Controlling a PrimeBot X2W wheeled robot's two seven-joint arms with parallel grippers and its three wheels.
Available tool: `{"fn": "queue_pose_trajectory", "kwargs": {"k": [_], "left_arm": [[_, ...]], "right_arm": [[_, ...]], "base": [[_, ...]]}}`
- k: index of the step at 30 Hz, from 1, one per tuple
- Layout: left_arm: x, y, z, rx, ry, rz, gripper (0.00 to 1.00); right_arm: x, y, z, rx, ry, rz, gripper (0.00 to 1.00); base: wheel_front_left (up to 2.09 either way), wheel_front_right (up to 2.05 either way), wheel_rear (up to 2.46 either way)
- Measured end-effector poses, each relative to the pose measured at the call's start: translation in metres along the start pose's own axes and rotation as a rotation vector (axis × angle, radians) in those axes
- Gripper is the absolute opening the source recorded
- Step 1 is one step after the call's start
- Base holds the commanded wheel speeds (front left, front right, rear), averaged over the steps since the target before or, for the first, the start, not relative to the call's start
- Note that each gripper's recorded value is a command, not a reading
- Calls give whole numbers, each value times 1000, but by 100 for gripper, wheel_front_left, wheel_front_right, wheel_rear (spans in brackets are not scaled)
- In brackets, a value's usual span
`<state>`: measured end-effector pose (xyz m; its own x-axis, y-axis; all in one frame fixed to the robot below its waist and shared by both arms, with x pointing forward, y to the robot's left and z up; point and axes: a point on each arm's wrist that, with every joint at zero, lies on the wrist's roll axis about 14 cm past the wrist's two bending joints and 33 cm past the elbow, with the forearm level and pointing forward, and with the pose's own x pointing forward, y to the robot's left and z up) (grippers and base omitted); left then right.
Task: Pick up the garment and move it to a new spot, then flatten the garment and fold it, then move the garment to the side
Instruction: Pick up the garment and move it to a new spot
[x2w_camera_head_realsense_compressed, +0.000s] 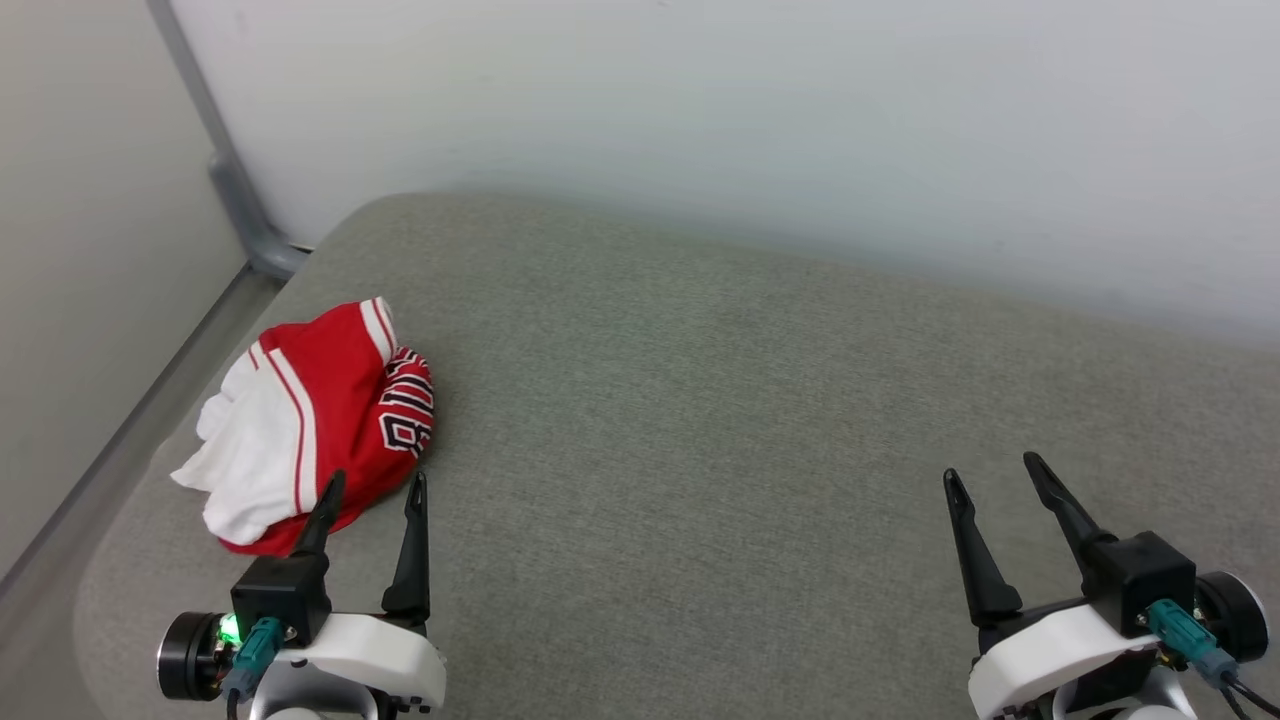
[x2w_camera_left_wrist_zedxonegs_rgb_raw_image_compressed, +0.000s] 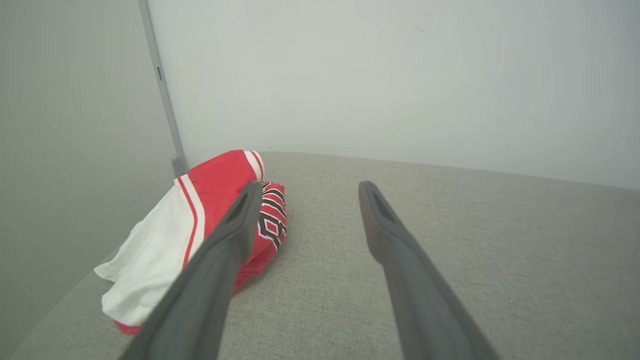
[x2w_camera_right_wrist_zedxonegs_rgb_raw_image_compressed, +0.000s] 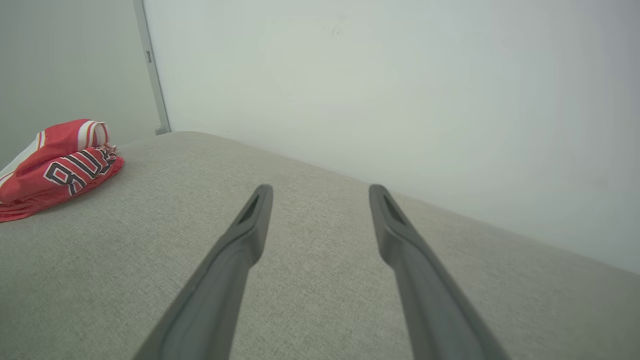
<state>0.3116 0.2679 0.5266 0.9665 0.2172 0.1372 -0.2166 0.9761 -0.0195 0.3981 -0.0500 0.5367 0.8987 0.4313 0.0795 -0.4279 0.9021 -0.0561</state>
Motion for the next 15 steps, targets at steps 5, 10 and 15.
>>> {"fn": "queue_pose_trajectory", "kwargs": {"k": [5,10,15], "left_arm": [[-15,25,-1,-7,5,79,100],[-30,45,-3,-8,14,146,100],[-39,56,-4,-8,23,180,100]], "right_arm": [[13,24,0,26,-7,75,100],[23,45,0,46,-14,137,100],[31,57,1,48,-18,176,100]], "base": [[0,0,0],[0,0,0],[0,0,0]]}}
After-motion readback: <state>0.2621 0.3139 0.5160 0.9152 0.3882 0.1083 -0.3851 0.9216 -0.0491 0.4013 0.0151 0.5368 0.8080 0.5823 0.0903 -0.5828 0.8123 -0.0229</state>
